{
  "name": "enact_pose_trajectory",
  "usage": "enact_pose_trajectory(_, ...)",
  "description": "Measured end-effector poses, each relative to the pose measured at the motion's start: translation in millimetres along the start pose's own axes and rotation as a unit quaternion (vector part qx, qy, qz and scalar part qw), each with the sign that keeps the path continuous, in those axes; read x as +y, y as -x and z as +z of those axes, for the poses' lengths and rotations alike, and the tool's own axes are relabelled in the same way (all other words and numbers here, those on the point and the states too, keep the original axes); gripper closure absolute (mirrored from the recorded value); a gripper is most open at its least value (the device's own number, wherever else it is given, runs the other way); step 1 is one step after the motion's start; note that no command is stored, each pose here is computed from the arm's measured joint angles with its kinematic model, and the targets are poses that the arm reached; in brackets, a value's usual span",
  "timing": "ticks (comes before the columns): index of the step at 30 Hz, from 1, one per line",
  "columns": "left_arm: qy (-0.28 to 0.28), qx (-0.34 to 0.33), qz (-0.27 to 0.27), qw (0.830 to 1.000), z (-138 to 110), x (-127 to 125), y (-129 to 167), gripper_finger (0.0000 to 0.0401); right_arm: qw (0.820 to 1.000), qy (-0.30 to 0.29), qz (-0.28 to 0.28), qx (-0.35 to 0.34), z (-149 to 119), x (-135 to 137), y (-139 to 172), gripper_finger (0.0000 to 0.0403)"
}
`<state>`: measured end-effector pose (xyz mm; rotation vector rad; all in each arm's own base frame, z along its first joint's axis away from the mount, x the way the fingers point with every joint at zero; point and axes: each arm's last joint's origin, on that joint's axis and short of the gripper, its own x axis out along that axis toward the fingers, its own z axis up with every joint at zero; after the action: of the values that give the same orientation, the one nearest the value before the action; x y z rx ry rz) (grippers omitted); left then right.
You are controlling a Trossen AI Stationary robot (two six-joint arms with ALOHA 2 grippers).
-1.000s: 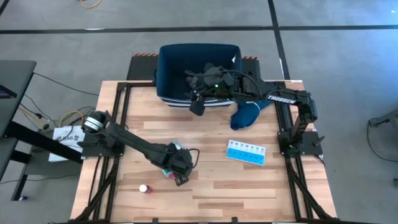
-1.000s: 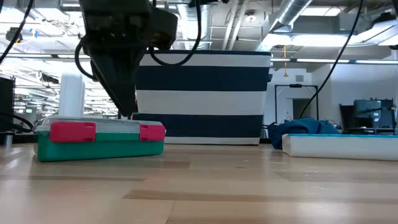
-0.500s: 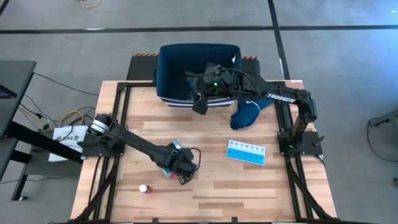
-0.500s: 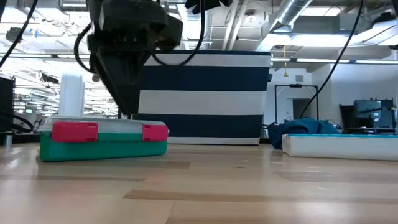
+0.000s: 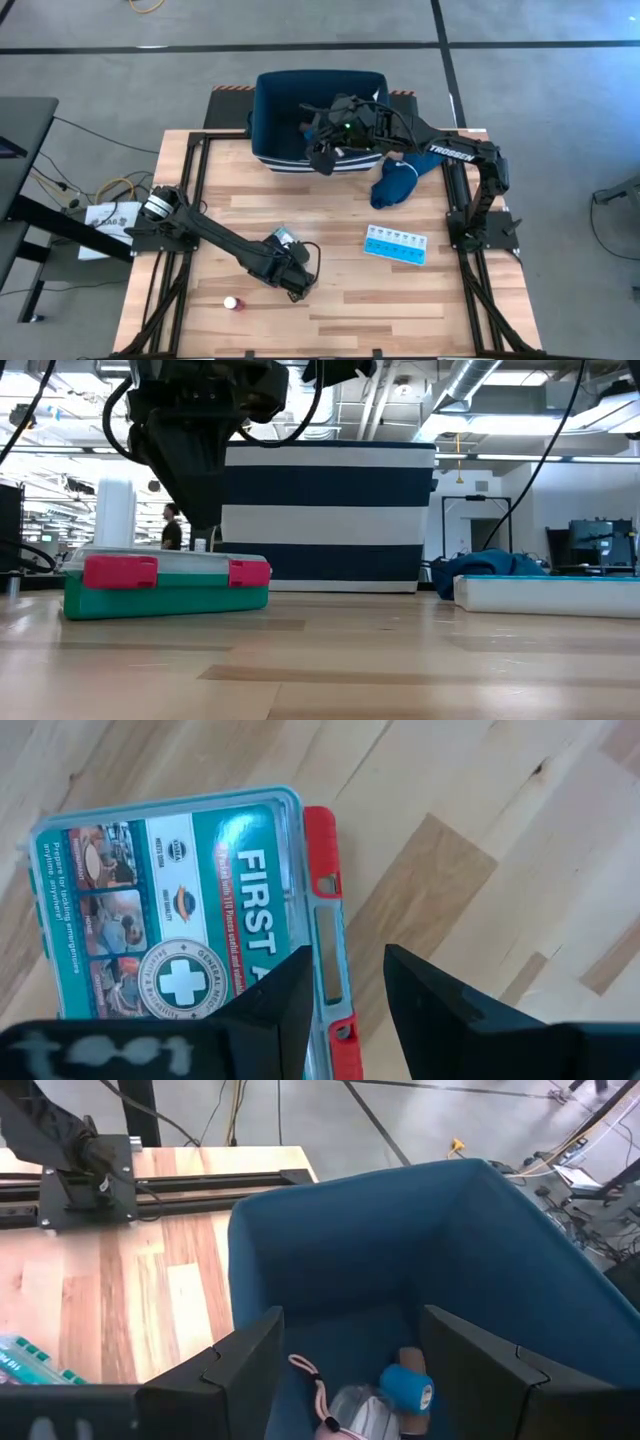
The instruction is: Pick & place medical supplies in basket/bin
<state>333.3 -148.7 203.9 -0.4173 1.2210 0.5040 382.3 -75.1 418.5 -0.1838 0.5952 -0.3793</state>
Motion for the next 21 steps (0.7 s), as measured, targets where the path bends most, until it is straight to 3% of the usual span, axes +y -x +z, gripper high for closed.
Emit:
enact_pose_trajectory(9,-0.006,-0.021,-0.008,1.000,-4.0,-6.0,1.3,0.0287,1.000,0.002,0.004,-0.001,0.6,3.5,0.9,0.0177)
enact_pose_trajectory(21,-0.033,-0.025,0.012,0.999,-10.2,-15.5,-19.0,0.0287,1.000,-0.016,0.005,0.001,0.1,4.1,0.9,0.0177)
